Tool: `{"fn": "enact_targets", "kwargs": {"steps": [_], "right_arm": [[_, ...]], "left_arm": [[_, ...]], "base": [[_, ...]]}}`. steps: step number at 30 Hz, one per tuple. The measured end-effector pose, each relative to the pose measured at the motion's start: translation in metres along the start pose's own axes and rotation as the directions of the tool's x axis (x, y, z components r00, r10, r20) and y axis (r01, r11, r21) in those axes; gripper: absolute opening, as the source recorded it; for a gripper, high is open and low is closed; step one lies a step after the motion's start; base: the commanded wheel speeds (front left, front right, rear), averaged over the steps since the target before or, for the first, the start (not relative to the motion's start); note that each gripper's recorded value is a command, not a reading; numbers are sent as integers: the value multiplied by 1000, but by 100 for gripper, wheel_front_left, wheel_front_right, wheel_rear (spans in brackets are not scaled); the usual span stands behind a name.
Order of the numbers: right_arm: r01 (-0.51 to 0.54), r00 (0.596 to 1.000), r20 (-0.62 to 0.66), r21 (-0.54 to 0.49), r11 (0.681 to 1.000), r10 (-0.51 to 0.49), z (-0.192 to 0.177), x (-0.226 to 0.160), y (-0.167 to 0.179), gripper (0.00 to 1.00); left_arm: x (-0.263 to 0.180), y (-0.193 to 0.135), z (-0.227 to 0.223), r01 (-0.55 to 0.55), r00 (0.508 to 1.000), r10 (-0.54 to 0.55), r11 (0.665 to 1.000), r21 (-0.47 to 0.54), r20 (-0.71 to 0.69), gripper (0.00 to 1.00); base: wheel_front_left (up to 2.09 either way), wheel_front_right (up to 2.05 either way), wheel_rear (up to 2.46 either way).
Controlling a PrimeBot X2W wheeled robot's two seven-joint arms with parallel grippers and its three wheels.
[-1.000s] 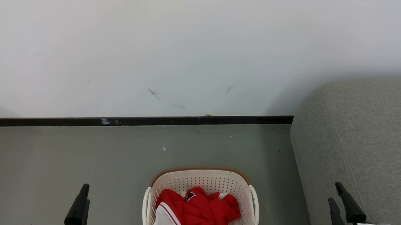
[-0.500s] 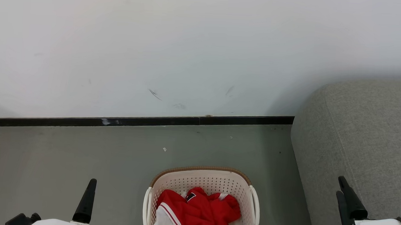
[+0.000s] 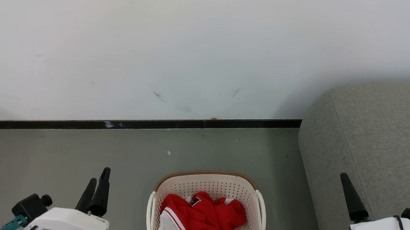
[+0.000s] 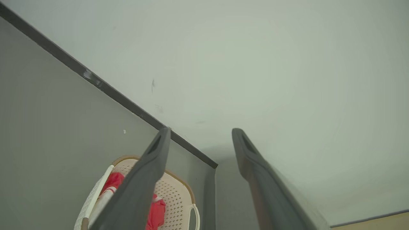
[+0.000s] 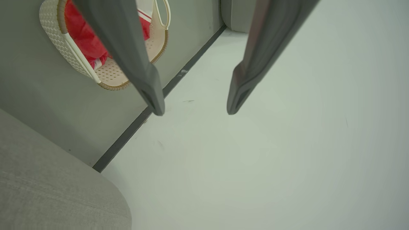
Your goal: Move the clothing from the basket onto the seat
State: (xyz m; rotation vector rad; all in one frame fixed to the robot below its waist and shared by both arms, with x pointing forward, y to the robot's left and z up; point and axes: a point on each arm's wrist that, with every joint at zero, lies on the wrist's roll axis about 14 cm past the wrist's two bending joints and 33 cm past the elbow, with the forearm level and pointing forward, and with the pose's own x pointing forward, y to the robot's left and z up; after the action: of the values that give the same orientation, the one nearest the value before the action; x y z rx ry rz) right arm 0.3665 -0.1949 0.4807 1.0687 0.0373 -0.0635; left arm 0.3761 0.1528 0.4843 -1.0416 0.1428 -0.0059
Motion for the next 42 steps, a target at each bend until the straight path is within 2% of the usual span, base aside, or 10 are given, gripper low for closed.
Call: {"fn": "enact_targets", "kwargs": {"steps": [5, 10, 21, 28, 38, 42], "right_arm": [[-29, 1000, 1, -115, 993, 29, -1, 0, 8, 100], [-26, 1000, -20, -223, 974, 22, -7, -6, 3, 100], [-55, 998, -10, -407, 912, 56, -6, -9, 10, 100], [-67, 997, -7, -528, 846, 74, -4, -10, 13, 100], [-88, 994, -8, -661, 745, 111, -3, -11, 21, 100], [-95, 992, -8, -698, 709, 124, -3, -11, 24, 100]], "left_arm": [[0, -7, 0, 12, 1000, -13, 992, 126, 5, 100], [0, -12, -3, 21, 1000, -22, 969, 247, 1, 100], [-1, -17, -9, 26, 999, -32, 888, 460, 6, 100], [-1, -21, -11, 25, 999, -45, 830, 557, 22, 100], [-3, -30, -15, 36, 995, -86, 729, 683, 40, 100], [-3, -33, -13, 24, 994, -93, 711, 702, 60, 100]], "base": [[0, 0, 0], [0, 0, 0], [0, 0, 0], [0, 0, 0], [0, 0, 0], [0, 0, 0]]}}
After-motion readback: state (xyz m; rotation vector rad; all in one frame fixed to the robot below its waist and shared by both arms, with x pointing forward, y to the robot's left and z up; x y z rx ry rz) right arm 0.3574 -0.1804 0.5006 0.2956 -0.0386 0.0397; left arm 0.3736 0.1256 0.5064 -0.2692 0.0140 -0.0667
